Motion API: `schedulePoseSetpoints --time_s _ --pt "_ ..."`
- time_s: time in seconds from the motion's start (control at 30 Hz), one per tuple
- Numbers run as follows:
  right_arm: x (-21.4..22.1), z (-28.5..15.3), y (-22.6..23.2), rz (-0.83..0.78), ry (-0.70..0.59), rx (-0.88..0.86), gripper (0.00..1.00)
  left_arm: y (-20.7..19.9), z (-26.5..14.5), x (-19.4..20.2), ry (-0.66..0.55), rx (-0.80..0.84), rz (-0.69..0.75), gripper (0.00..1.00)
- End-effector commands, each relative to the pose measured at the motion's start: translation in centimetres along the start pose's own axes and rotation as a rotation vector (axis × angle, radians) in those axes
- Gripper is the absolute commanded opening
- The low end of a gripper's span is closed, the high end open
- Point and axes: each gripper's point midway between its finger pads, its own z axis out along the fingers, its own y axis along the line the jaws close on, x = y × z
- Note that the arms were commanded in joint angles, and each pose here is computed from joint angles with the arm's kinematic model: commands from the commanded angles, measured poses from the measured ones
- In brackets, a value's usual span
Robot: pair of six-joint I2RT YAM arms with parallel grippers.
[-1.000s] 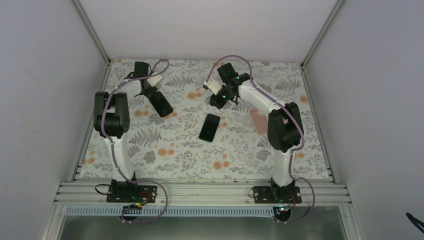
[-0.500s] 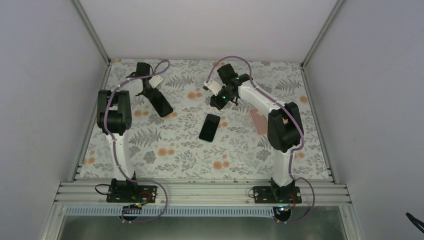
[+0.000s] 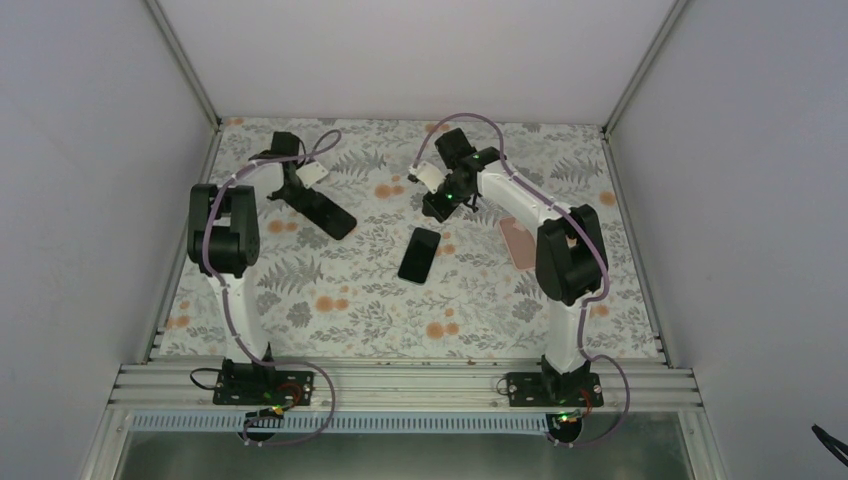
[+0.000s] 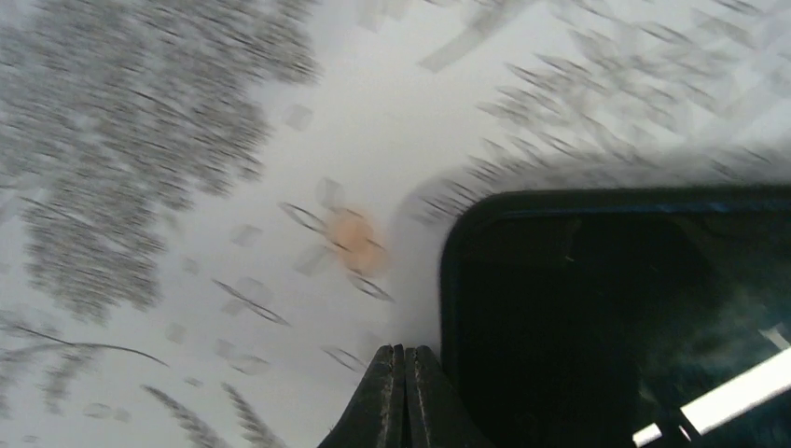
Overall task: Take the phone out of the phone case
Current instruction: Move the phone to the center of the board.
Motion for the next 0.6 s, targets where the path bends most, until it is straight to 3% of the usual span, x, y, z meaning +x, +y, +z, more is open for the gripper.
schedulePoseSetpoints --time_s 0.0,0.23,0.57 --pt "-0.3 -2.0 0.8 -0.016 -0.019 0.007 0.04 -8.2 -1.0 4.7 0.132 0.294 0.06 0.02" --pt "0.0 -1.9 0.8 -0.053 -0.005 0.01 0.06 -15.0 -2.6 3.8 0.136 0.446 0.12 0.02" --pt "1.6 -1.4 1.9 -0.119 0.053 -0.051 0.32 -24.3 -5.7 3.7 0.177 0.606 0.254 0.02"
